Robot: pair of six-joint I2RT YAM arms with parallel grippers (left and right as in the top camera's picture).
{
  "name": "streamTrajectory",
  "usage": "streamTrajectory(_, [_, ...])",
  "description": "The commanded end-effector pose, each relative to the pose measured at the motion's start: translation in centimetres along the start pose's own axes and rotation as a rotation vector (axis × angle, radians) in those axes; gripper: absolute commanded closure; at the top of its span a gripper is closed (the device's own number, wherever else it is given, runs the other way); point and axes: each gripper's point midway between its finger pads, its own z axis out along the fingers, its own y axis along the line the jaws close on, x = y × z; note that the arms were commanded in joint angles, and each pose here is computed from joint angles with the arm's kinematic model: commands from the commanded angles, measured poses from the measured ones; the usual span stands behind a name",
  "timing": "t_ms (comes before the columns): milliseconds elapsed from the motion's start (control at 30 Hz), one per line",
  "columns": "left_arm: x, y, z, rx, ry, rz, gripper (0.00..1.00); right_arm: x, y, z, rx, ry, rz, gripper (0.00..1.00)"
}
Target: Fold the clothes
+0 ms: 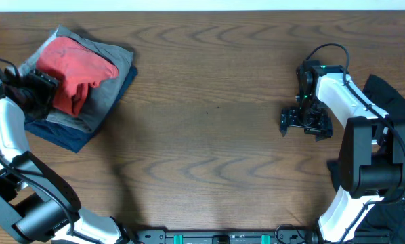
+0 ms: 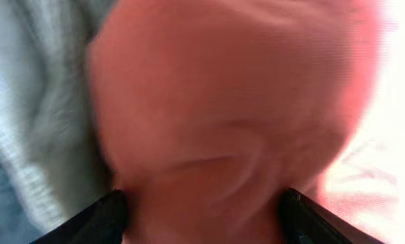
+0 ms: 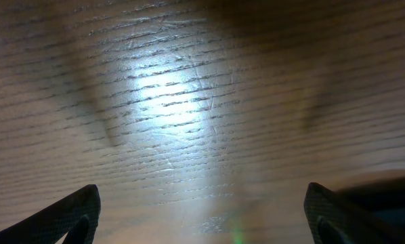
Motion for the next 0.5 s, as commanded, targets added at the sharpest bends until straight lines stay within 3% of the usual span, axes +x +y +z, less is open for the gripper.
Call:
streamTrajectory(0, [-0.5,2.3,0.1,-0.079,-0.016,-0.010,0.27,0.0,-0.3,-0.6,-0.006,-0.017,0.007,0.05])
streamTrajectory(467, [-1.0,3.2,0.8,-0.043,-0.031,-0.024,0.27,0.4,-0.4,-0.6,-0.002,-0.002,0.007,0.05])
